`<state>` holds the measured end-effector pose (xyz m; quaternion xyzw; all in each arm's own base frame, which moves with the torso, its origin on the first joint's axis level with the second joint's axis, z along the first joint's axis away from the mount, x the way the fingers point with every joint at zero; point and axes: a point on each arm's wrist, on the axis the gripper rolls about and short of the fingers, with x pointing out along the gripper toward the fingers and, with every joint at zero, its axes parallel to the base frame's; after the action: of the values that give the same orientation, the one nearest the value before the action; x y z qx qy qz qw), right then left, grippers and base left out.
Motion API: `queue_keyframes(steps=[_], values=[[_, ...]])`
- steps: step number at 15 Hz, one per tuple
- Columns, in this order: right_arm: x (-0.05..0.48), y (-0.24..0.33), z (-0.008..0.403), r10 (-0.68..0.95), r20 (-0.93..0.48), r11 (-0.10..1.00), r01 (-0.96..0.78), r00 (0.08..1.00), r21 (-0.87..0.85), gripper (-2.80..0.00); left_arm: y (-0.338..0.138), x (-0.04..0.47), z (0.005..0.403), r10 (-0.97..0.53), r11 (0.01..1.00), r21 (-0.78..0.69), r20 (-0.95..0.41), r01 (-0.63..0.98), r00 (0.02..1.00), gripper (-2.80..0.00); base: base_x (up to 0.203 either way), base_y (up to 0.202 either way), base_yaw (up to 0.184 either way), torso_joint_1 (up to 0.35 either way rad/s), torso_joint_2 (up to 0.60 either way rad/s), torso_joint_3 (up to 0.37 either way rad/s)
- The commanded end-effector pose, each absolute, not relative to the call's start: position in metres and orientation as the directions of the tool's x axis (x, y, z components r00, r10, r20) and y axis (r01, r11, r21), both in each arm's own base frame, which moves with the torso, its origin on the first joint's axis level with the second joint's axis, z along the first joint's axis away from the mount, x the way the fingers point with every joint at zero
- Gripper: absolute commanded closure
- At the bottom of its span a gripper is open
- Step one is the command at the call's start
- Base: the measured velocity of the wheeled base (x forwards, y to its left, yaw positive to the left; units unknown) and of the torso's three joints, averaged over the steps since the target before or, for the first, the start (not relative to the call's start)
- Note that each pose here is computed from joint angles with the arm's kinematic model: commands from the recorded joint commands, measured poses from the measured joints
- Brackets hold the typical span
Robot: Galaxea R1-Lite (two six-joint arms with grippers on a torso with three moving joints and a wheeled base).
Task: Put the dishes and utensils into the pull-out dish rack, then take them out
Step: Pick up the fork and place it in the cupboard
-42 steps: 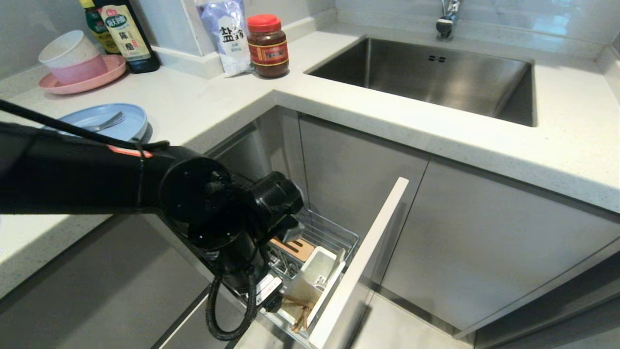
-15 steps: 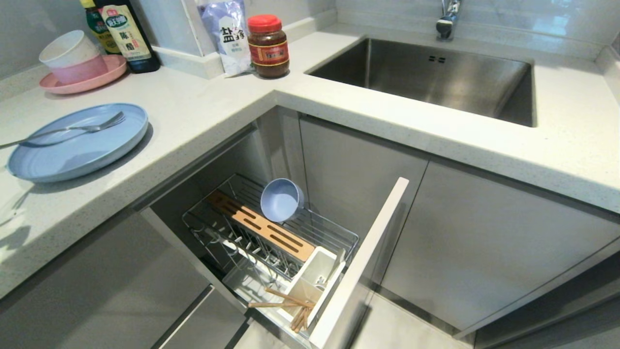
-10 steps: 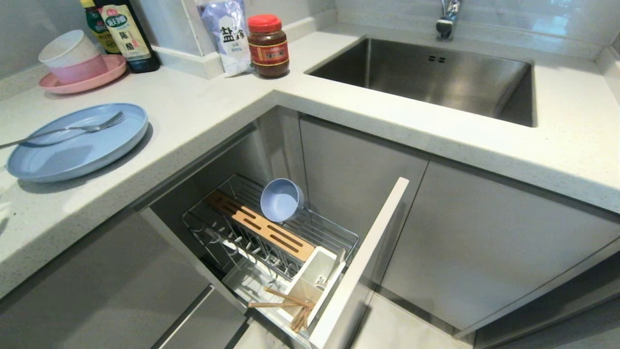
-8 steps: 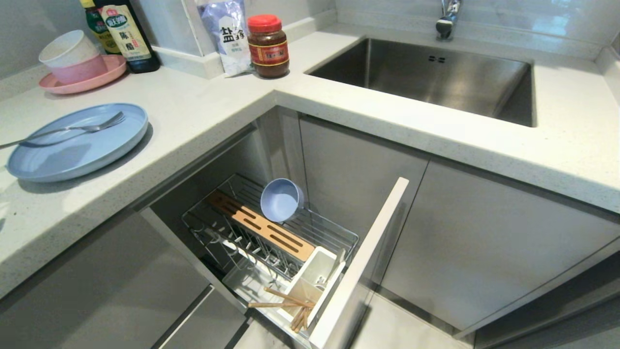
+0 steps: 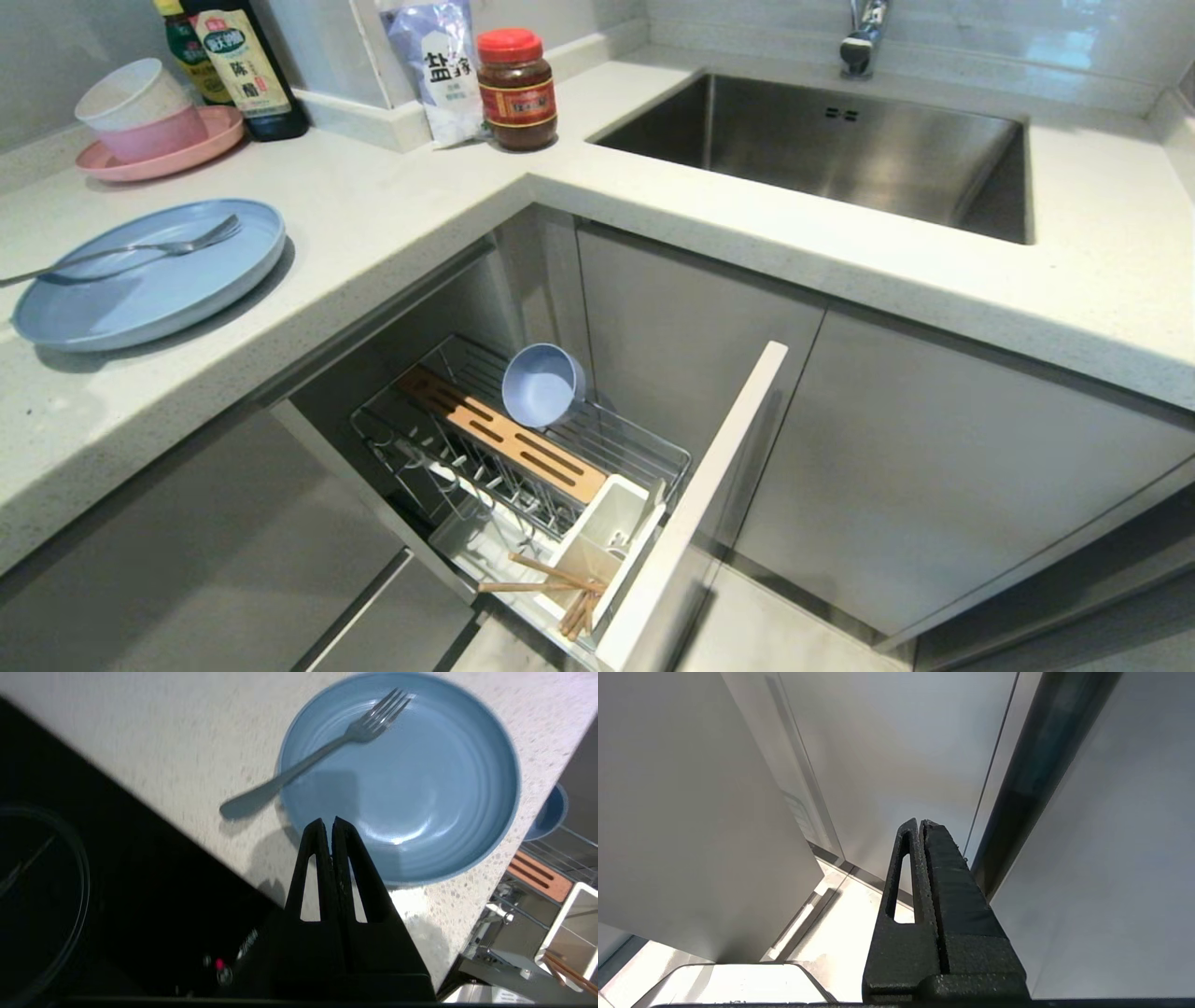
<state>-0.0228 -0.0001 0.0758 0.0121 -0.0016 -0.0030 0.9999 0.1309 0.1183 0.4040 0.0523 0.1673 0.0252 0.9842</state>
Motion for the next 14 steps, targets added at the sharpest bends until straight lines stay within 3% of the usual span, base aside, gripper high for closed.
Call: queue_keyframes(steps=[1,8,11,12,14], values=[[-0.023,0.000,0.075,-0.006,0.006,1.000,0.006,1.000,0.025,0.00,0.141,0.148,0.392,0.039,0.996,0.092,-0.358,-0.007,0.933,0.00,0.000,0.000,0.000,0.000,0.00,0.000],[-0.023,0.000,0.075,-0.006,0.006,1.000,0.006,1.000,0.025,0.00,0.166,0.185,0.375,-0.133,0.982,0.088,-0.323,0.169,0.937,0.00,0.000,0.000,0.000,0.000,0.00,0.000],[-0.023,0.000,0.075,-0.006,0.006,1.000,0.006,1.000,0.025,0.00,0.156,0.203,0.367,-0.216,0.966,0.062,-0.341,0.251,0.915,0.00,0.000,0.000,0.000,0.000,0.00,0.000],[-0.023,0.000,0.075,-0.006,0.005,1.000,0.006,1.000,0.025,0.00,0.151,0.209,0.363,-0.245,0.959,0.048,-0.350,0.279,0.904,-2.80,0.000,0.000,0.000,0.000,0.00,0.000],[-0.023,0.000,0.075,-0.006,0.006,1.000,0.006,1.000,0.025,0.00,0.143,0.217,0.358,-0.288,0.947,0.030,-0.363,0.320,0.886,-2.80,0.000,0.000,0.000,0.000,0.00,0.000]])
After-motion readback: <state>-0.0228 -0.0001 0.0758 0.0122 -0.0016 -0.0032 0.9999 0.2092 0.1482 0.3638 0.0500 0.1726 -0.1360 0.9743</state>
